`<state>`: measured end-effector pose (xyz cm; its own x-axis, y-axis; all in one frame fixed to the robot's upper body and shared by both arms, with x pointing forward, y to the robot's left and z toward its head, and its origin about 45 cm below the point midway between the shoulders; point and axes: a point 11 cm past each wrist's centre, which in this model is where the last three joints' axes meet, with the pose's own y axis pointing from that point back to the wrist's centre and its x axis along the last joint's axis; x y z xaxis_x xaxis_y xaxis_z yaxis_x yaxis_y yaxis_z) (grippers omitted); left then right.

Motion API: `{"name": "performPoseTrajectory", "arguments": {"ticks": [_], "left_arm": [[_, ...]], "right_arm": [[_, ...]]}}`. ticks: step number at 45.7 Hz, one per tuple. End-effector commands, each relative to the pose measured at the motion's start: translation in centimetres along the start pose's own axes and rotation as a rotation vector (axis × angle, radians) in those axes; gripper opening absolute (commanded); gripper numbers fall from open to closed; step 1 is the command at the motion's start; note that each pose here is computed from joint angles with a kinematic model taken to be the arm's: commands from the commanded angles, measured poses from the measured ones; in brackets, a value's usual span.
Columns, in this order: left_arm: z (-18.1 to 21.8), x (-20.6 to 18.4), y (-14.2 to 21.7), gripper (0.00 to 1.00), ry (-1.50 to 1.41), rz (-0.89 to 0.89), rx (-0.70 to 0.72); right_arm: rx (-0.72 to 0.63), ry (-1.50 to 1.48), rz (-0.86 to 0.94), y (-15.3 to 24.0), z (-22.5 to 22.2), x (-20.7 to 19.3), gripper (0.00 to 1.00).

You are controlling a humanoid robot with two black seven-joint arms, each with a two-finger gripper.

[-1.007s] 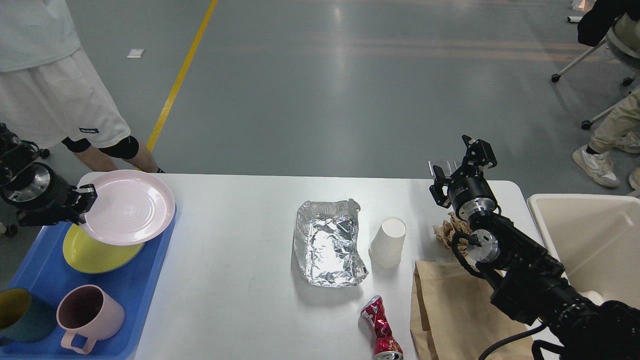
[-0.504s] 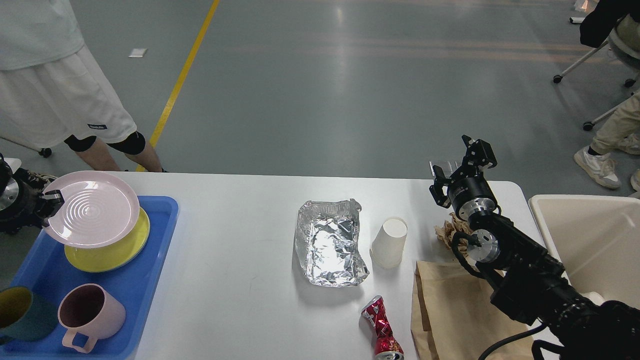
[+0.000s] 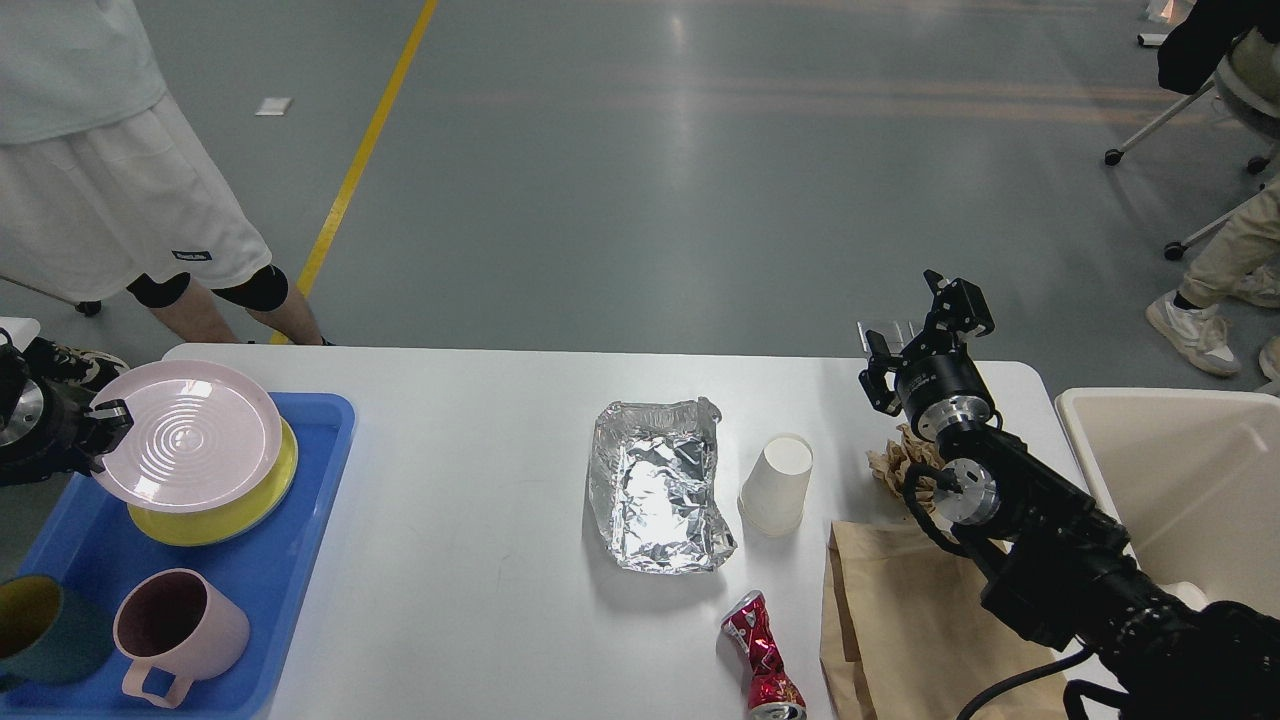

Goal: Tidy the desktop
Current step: 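Carry the pink plate with the left gripper onto the yellow plate, then release the pink plate and raise the left gripper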

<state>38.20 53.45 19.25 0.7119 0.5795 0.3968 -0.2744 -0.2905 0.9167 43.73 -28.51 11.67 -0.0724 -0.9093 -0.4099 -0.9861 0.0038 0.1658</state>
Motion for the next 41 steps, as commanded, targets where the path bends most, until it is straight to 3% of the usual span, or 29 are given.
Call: {"name": "performPoseTrajectory", "arguments": {"ticks": [1, 4, 9, 18, 24, 29, 36, 41], "left_arm": [[0.7, -0.2, -0.3, 0.06, -0.007, 0.015, -0.011], [0.5, -0.6, -0.8, 0.10, 0.004, 0.008, -0.013], [0.5, -0.7, -1.0, 0.27, 0.031, 0.021, -0.032], [1.2, -0.6, -1.2, 0.42, 0.038, 0.049, -0.046], [1.4, -0.5, -1.2, 0.59, 0.055, 0.062, -0.061], [1.9, 0.2, -1.1, 0.82, 0.102, 0.128, -0.107], [2.5, 0.4, -1.2, 0.96, 0.183, 0.164, -0.154], [3.5, 0.7, -0.5, 0.97, 0.218, 0.122, -0.210]], "right_arm": [[-0.001, 0.001, -0.001, 0.0, 0.0, 0.0, 1.00], [0.000, 0.000, 0.000, 0.0, 0.0, 0.0, 1.00], [0.000, 0.000, 0.000, 0.0, 0.0, 0.0, 1.00], [0.000, 0.000, 0.000, 0.0, 0.0, 0.0, 1.00], [0.000, 0.000, 0.000, 0.0, 0.0, 0.0, 1.00], [-0.001, 0.001, 0.001, 0.0, 0.0, 0.0, 1.00], [-0.001, 0.001, 0.001, 0.0, 0.0, 0.0, 1.00], [0.000, 0.000, 0.001, 0.0, 0.0, 0.0, 1.00]]}}
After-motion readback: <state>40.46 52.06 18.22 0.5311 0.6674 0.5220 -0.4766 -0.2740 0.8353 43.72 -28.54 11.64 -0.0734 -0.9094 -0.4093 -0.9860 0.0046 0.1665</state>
